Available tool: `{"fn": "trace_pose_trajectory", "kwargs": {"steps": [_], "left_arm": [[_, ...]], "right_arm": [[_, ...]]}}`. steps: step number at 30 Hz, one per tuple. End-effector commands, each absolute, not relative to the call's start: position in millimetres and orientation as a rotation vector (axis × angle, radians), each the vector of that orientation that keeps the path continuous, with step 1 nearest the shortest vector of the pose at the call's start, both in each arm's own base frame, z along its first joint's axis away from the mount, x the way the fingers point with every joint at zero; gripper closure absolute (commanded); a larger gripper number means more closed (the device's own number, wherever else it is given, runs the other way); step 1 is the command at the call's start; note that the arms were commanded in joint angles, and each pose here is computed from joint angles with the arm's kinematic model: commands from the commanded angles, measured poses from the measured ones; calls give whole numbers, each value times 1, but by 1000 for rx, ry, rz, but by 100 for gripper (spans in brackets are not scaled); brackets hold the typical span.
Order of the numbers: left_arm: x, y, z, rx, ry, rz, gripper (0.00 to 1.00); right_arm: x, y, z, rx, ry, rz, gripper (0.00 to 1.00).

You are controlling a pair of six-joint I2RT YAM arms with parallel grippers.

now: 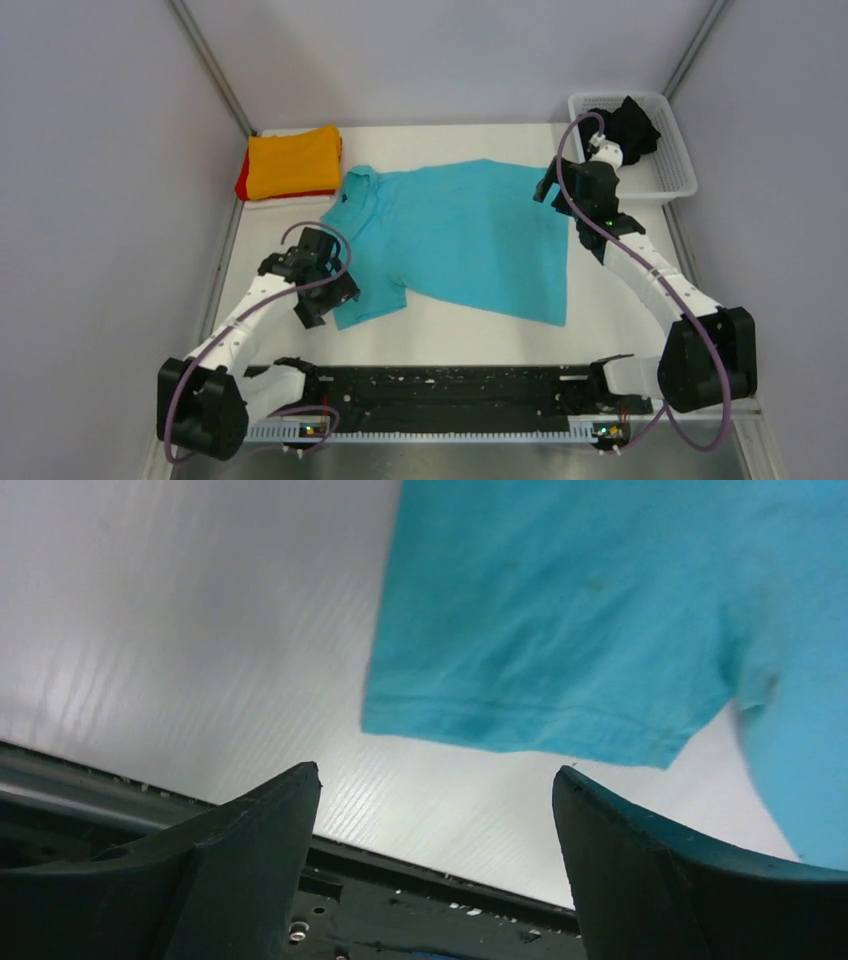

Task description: Fold and stack the t-shirts

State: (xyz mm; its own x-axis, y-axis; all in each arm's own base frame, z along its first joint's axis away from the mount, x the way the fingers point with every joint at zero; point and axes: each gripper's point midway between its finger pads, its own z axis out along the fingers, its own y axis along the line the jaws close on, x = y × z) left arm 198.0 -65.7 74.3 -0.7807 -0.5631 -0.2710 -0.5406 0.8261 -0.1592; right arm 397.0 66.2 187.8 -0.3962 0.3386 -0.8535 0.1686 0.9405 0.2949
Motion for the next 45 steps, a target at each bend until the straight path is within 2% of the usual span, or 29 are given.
{"fn": "trace_pose_trajectory", "kwargs": {"steps": [1,3,9,17,20,27,30,32,34,40,45], "left_arm": [[166,-75,59,-1013,2700,-213,12],[159,-72,51,-1042,2706,-183,15],[164,-65,30,-1072,2695,-100,35],[188,-58,19,-1071,2666,-3,41],[192,-52,15,-1072,2659,57,47],[195,-62,-4,-1064,2714,25,63],[197,-63,-10,-1067,2723,25,77],[200,-63,-12,-1057,2729,30,83],[202,-62,-13,-1043,2733,45,100],[222,-66,6,-940,2696,-19,100],[240,-72,39,-758,2612,-136,100]], "right_arm": [[400,67,192,377,1978,212,1],[402,68,190,374,1984,216,1],[402,73,188,356,1997,240,1],[399,72,191,349,1995,238,1],[399,70,192,351,1992,227,1],[399,67,192,354,1989,206,1],[398,67,193,350,1989,204,1],[398,66,194,350,1988,202,1],[398,66,194,348,1987,200,1],[387,65,193,343,2026,192,1],[347,68,171,367,2150,208,1]]}}
